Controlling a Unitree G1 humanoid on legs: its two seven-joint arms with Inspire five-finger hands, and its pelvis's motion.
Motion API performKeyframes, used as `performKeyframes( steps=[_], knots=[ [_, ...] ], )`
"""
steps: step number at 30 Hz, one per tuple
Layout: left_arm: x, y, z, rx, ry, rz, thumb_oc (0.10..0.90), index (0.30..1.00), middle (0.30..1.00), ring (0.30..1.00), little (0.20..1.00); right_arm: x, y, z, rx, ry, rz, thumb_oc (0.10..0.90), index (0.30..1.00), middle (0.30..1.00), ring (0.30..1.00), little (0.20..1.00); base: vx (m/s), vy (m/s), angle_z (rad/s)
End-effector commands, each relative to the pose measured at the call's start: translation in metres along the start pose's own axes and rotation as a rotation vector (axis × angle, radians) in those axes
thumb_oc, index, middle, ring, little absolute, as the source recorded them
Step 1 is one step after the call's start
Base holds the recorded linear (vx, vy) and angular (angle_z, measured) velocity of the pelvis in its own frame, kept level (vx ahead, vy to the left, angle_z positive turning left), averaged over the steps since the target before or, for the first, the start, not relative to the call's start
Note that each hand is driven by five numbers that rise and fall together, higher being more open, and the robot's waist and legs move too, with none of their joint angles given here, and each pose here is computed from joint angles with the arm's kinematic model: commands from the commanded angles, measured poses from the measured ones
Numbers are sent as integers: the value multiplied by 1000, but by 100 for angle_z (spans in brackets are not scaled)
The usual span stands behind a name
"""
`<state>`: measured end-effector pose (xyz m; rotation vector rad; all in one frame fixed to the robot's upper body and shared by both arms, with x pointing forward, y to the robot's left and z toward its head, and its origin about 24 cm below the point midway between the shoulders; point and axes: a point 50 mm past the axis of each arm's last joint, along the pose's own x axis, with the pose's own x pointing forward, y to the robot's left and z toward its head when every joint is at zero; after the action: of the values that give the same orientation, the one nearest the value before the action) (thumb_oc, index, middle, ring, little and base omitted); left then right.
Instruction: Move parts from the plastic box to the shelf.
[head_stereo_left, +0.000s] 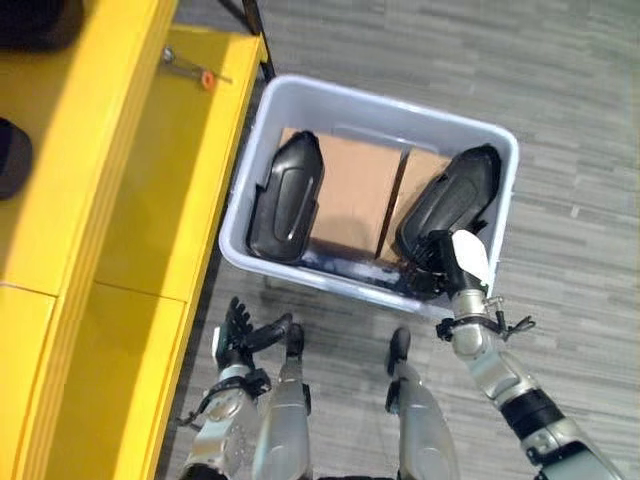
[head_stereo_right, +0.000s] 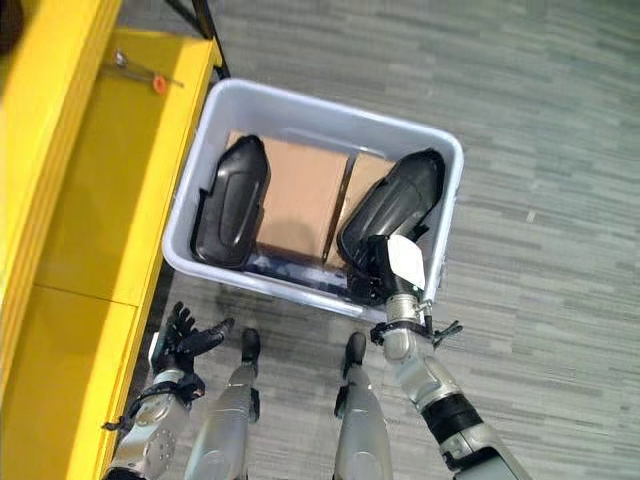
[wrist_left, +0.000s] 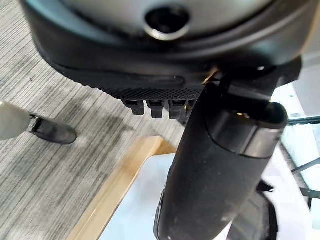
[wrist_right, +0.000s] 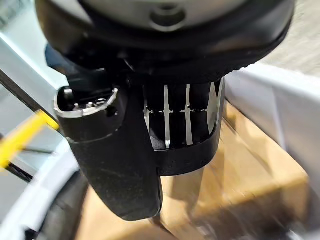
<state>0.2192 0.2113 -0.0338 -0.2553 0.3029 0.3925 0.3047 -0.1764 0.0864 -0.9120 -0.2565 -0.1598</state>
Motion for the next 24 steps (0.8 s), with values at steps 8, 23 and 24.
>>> performKeyframes(
  steps=[8, 23, 24],
  knots=[
    [-11, 28, 5, 28, -33, 10, 900, 1000, 1000, 1000, 1000, 14, -57, 64, 56, -403, -190, 400, 300, 300, 300, 300, 77, -11, -3],
    [-25, 46, -14, -8, 45, 66, 900, 1000, 1000, 1000, 1000, 10, -73, 103, 91, -610, -130, 400, 300, 300, 300, 300, 65, -15, -6],
    [-25, 46, -14, -8, 45, 67, 900, 1000, 1000, 1000, 1000, 10, -73, 103, 91, -611, -130, 400, 300, 300, 300, 300, 10, -43, 1]
  ],
)
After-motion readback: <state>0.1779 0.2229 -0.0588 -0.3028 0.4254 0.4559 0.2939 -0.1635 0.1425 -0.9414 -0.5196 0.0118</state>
